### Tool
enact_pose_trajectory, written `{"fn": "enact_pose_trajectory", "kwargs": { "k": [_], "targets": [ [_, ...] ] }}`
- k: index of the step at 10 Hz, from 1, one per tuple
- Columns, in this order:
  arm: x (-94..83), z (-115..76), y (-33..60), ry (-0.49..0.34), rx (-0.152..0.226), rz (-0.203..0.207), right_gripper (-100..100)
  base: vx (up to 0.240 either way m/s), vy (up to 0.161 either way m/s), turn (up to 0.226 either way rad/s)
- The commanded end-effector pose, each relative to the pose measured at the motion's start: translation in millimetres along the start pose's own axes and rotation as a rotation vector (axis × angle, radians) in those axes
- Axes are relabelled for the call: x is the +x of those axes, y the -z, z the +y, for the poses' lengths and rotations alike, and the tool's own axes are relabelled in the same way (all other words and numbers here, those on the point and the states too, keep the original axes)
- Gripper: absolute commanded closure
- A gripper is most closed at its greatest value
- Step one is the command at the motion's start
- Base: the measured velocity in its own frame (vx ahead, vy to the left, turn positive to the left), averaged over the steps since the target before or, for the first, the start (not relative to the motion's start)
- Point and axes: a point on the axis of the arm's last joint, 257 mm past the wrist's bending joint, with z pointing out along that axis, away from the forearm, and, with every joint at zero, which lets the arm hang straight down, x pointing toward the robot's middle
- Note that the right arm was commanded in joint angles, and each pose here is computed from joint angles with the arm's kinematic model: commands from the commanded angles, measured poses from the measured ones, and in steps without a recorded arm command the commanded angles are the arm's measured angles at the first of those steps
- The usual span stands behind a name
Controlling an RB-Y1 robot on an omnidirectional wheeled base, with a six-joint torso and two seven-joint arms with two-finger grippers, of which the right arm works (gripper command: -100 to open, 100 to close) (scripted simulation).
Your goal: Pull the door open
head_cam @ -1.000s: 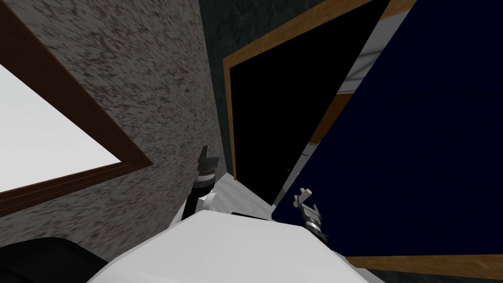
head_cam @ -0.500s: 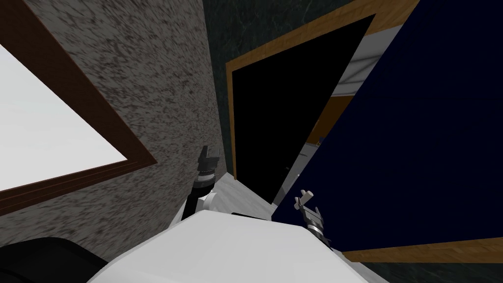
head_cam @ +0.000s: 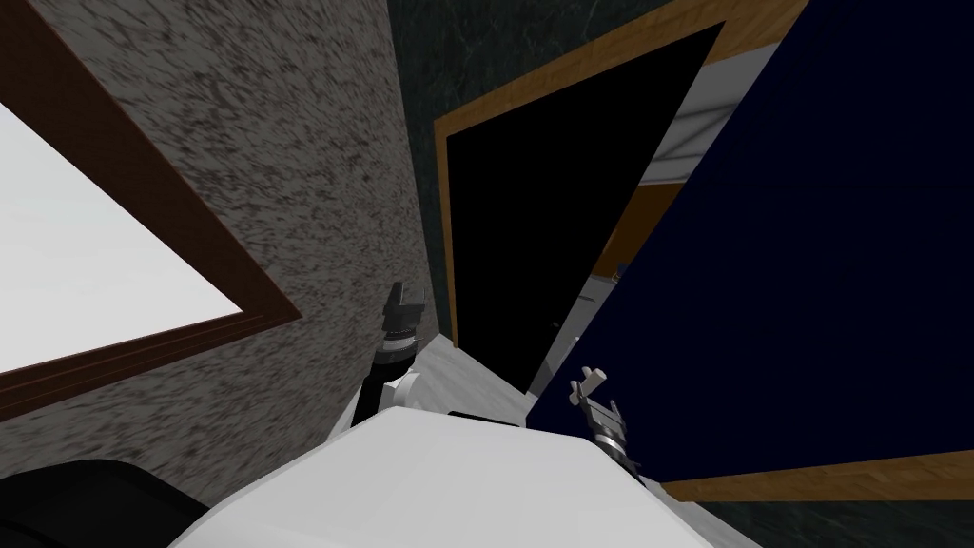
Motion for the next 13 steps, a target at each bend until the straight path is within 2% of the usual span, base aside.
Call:
{"fn": "enact_pose_trajectory", "kwargs": {
  "k": [1,2,3,5,8,13],
  "targets": [
    [-3.6,29.4,-0.4,0.027,-0.043,-0.007,100,0.008,0.006,0.002],
    [-9.8,33.0,2.8,0.035,-0.048,-0.021,100,0.018,-0.004,0.002],
    [1.7,-8.9,-5.9,-0.001,0.039,0.024,100,-0.124,0.02,0.25],
    [6.2,-15.1,-4.6,-0.004,0.072,0.038,100,-0.173,-0.052,0.188],
    [15.7,-30.9,0.7,-0.014,0.155,0.067,100,-0.212,-0.089,0.192],
    [26.9,-56.8,15.2,-0.039,0.292,0.098,100,-0.209,-0.052,0.176]
  ]
}}
